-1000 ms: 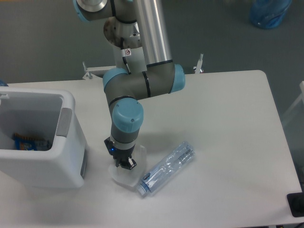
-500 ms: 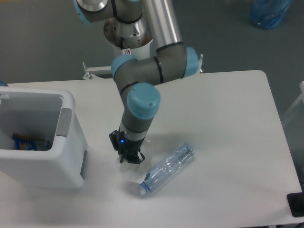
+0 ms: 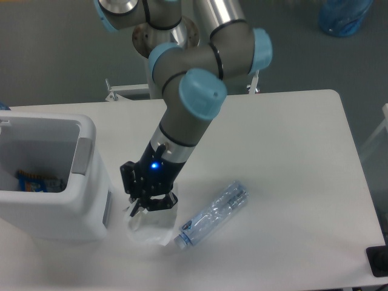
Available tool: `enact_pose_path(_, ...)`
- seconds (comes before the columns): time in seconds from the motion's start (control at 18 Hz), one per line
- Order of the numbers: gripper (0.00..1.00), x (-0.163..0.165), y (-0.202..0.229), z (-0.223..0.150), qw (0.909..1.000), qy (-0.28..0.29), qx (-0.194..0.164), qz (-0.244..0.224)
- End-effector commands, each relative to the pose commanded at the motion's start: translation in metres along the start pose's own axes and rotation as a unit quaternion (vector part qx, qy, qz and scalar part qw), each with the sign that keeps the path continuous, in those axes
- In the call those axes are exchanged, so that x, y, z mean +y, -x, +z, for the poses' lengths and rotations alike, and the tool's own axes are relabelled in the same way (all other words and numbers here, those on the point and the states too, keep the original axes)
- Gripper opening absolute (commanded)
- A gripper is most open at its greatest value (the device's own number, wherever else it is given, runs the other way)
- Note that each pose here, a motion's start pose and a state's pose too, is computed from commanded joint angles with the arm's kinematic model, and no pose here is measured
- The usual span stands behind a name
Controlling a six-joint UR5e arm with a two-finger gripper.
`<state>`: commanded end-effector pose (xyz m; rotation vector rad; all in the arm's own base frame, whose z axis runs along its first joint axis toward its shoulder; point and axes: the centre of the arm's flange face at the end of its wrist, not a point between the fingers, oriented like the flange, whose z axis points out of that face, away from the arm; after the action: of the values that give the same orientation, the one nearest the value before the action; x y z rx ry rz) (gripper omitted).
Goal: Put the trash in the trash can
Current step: 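Carry the tissue over the white bin opening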
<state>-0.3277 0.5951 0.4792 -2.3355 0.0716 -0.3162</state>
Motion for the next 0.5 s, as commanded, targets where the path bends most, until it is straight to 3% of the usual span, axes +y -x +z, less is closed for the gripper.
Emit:
enact_pose_path(0.28, 0.00, -0.027, -0.007, -0.022, 0.9974, -0.043, 0.021, -0.053)
enact_pose_path(0.5, 0.00, -0.030, -0.042, -0.025, 0.9960, -0.051, 0.047, -0.057)
